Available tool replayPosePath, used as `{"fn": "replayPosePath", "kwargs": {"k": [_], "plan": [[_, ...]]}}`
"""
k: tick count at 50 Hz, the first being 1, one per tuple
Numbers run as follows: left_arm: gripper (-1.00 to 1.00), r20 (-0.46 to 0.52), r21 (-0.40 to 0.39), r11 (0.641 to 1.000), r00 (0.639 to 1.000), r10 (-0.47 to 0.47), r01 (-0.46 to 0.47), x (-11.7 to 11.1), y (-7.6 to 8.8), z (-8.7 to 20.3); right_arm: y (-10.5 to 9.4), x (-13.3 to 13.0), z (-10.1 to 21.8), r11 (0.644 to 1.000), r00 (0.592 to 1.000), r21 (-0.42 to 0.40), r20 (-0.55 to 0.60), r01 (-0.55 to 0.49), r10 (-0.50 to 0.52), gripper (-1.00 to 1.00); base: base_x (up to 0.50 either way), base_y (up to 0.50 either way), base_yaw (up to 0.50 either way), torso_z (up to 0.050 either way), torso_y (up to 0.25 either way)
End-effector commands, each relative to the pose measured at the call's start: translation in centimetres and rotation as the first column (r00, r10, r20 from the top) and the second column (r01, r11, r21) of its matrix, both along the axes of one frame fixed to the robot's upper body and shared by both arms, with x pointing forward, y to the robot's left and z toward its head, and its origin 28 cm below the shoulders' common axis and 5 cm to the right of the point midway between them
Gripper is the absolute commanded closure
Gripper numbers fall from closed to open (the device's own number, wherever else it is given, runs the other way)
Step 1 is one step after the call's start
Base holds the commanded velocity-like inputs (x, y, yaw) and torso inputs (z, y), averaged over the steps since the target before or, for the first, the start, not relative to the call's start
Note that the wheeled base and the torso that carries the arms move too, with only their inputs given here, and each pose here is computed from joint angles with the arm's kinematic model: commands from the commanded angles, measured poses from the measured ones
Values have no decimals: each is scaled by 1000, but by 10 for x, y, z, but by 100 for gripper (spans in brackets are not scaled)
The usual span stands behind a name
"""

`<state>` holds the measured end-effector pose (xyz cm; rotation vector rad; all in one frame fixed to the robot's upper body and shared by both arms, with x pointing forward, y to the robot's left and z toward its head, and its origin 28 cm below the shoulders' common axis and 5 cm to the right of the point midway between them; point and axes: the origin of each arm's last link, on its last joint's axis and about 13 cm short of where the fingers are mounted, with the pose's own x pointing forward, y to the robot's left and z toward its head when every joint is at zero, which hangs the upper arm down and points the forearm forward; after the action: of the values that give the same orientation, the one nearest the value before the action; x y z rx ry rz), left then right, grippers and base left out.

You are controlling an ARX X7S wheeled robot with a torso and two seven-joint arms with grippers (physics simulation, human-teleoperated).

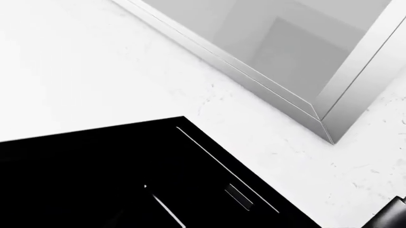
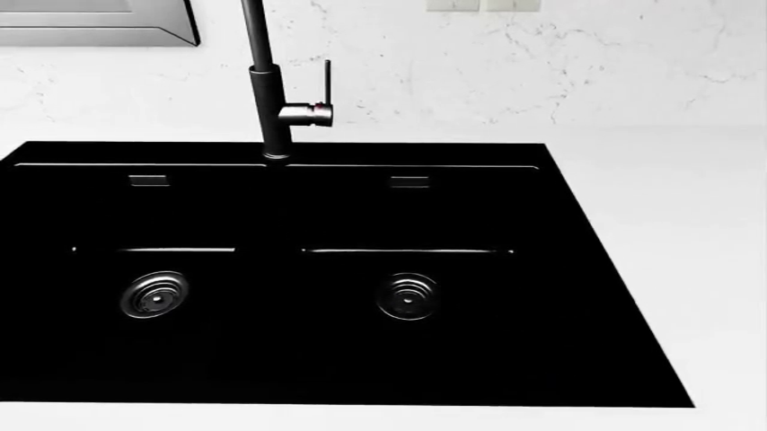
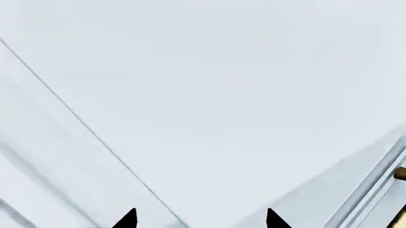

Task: Pick and place the shaker into the drawer. Then close the cabinet.

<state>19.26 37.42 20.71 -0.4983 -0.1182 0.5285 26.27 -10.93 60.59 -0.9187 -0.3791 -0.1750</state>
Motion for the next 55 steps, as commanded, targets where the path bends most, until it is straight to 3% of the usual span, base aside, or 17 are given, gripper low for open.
{"fn": "replayPosePath", "kwargs": {"k": [1,13,15,16,19,20,21,22,23,25,29,33,35,36,39,41,55], "plan": [[-100,-30,9,1000,1000,10,-10,1,1,-8,-62,68,-80,913,818,-44,-427,406,-385,-100,13,0,3,0,0],[-100,-48,7,1000,999,16,-15,1,1,-14,-62,68,-80,913,818,-44,-427,406,-385,-100,16,0,7,1,0],[-100,-43,1,1000,999,5,-5,0,-1,-13,-51,72,-74,972,938,180,-338,149,-81,-100,21,0,10,6,0],[-100,-43,-2,1000,999,0,0,0,-2,-14,-46,69,-63,967,963,255,-258,-10,78,-100,30,0,13,0,0],[-100,-46,-7,1000,999,-20,20,0,-6,-17,-33,61,-39,902,947,311,-12,-301,320,-100,33,3,17,8,0],[-100,-45,-8,999,999,-31,31,0,-8,-16,-30,59,-40,849,924,391,15,-357,382,-100,34,5,20,0,0],[-100,-43,-10,999,998,-43,43,1,-11,-16,-61,79,-84,719,927,630,3,-293,375,-100,33,5,20,12,0],[-100,-39,-11,998,998,-55,54,1,-13,-14,-63,88,-117,596,911,766,-34,-240,411,-100,30,5,20,9,0],[-100,-32,-14,997,997,-73,72,1,-16,-12,-61,89,-143,543,898,823,-103,-164,428,-100,30,5,20,0,0],[-100,-18,-14,994,993,-113,113,0,-22,-6,-44,73,-173,524,842,847,-218,-87,493,-100,26,5,16,0,0],[-100,28,18,983,982,-185,185,-3,-35,10,-11,15,-190,540,843,789,-54,-293,536,-100,17,5,9,0,0],[-100,62,87,970,970,-234,229,-5,-50,22,4,-47,-223,645,871,604,196,-469,450,-100,3,1,1,0,0],[-100,51,94,949,951,-306,300,-8,-61,23,4,-47,-232,646,882,619,181,-446,435,-100,0,0,0,0,0],[-100,48,100,941,943,-330,325,-9,-65,22,5,-45,-248,675,906,626,132,-391,402,-100,0,0,0,0,0],[-100,14,91,925,928,-372,370,-11,-76,19,7,-45,-260,671,916,653,91,-351,391,-100,0,0,0,0,0],[-100,-5,92,920,924,-381,380,-11,-81,16,8,-49,-264,622,891,680,104,-388,443,-100,0,0,0,0,0],[-100,-77,85,865,869,-489,494,-15,-92,15,16,-52,-276,601,835,661,74,-450,545,-100,1,-91,0,0,0]]}}
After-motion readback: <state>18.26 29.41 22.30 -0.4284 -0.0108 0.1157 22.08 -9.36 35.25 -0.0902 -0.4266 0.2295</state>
